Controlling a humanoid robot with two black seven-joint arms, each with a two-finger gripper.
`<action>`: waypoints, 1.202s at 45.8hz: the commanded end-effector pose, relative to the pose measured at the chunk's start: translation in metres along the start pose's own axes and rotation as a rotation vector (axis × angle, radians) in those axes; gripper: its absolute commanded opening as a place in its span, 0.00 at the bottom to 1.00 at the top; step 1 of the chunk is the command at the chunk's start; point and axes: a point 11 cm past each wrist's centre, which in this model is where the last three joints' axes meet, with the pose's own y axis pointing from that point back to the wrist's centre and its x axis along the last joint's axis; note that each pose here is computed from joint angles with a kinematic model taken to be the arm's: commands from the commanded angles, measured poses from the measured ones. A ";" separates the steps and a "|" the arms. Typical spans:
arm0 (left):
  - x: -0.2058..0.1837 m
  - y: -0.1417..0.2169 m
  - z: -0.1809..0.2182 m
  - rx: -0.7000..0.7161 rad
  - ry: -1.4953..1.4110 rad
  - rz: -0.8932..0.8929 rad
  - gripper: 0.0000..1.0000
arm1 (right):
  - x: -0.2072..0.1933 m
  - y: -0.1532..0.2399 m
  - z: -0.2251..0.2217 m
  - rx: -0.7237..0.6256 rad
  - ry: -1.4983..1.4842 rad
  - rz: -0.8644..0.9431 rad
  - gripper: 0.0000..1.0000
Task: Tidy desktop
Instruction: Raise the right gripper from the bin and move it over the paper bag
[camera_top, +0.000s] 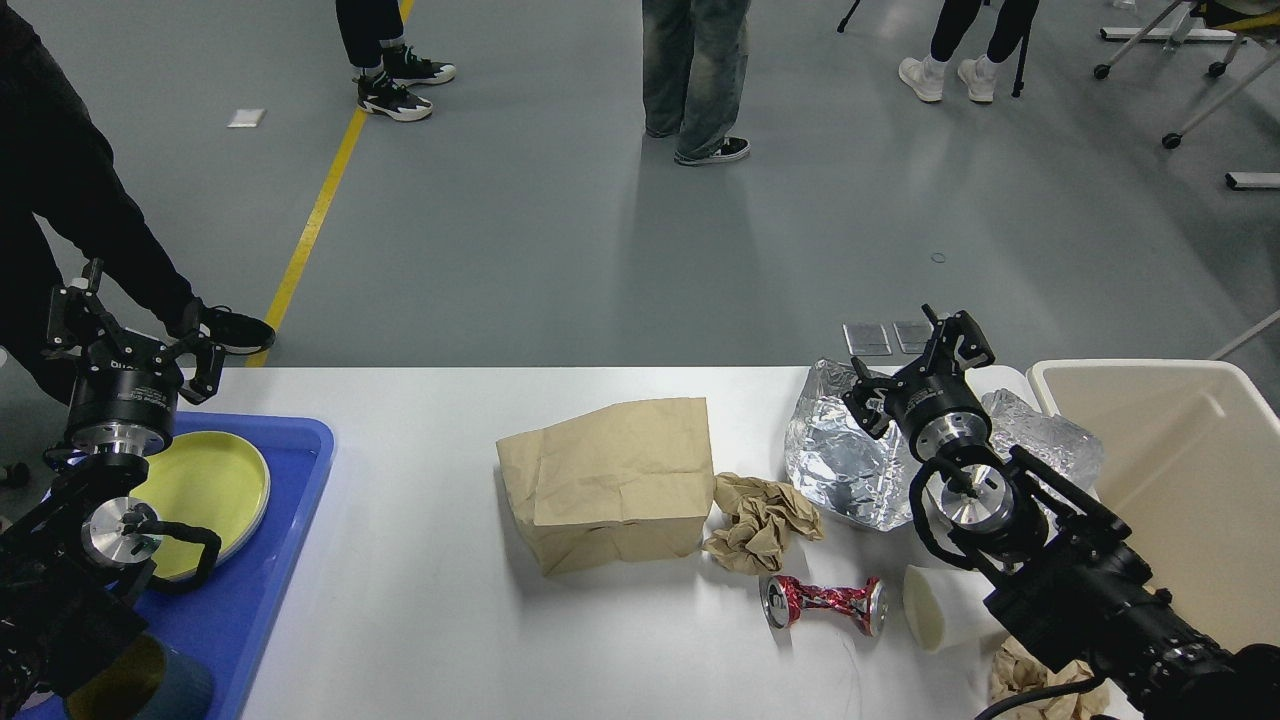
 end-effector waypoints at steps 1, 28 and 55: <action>0.000 0.000 0.000 -0.002 0.001 0.002 0.96 | 0.013 0.001 0.002 0.004 -0.137 0.061 1.00; 0.000 0.000 0.000 0.000 0.001 0.000 0.96 | 0.007 -0.002 -0.006 0.017 -0.157 0.037 1.00; 0.000 0.000 0.000 0.001 -0.001 0.000 0.96 | -0.023 -0.012 -0.035 -0.029 0.207 -0.101 1.00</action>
